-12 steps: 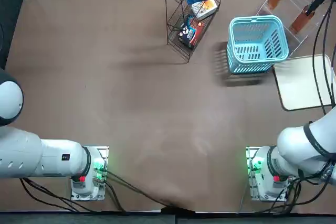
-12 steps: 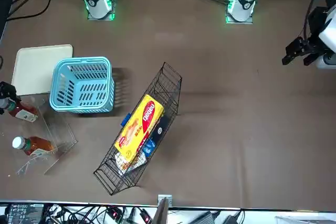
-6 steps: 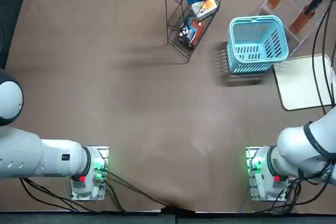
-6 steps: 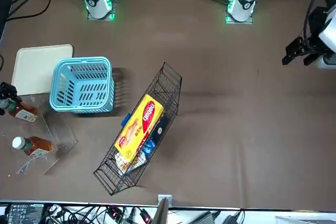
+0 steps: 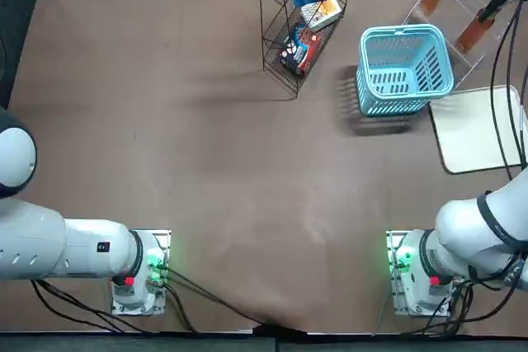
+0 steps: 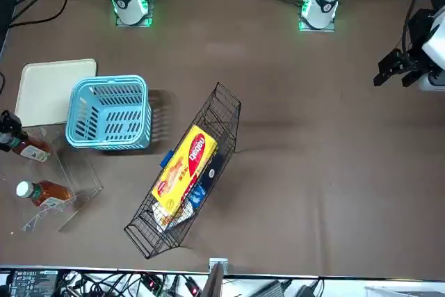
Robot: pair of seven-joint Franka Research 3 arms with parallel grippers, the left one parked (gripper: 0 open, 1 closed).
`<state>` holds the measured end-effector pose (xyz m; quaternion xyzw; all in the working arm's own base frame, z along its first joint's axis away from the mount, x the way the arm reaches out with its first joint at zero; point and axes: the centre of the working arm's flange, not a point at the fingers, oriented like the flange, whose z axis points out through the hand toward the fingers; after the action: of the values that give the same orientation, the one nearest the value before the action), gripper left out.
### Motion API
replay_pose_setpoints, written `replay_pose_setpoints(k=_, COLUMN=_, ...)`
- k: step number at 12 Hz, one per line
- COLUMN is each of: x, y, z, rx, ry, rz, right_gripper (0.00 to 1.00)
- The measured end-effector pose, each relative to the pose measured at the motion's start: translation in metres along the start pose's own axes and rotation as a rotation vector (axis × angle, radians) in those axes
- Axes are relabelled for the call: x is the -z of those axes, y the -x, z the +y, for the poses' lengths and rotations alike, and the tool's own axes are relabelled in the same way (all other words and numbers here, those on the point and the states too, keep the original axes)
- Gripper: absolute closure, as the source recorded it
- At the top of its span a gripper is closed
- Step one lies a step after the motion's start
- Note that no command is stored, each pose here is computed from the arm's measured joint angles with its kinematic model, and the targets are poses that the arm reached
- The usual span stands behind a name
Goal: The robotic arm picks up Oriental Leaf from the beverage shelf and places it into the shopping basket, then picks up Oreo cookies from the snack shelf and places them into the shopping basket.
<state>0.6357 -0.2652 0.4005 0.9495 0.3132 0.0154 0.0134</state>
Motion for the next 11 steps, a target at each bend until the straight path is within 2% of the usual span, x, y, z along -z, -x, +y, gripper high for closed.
replay_pose_setpoints(k=2, x=0.004, y=0.000, z=-0.001, rx=0.000, ry=-0.002, rz=0.002, right_gripper=0.44)
replay_pose_setpoints(k=7, x=0.010, y=-0.001, z=-0.002, rx=0.002, ry=0.005, rz=0.007, right_gripper=0.44)
replay_pose_setpoints(k=11, x=0.058, y=0.002, z=-0.012, rx=0.002, ry=0.000, rz=0.003, right_gripper=0.44)
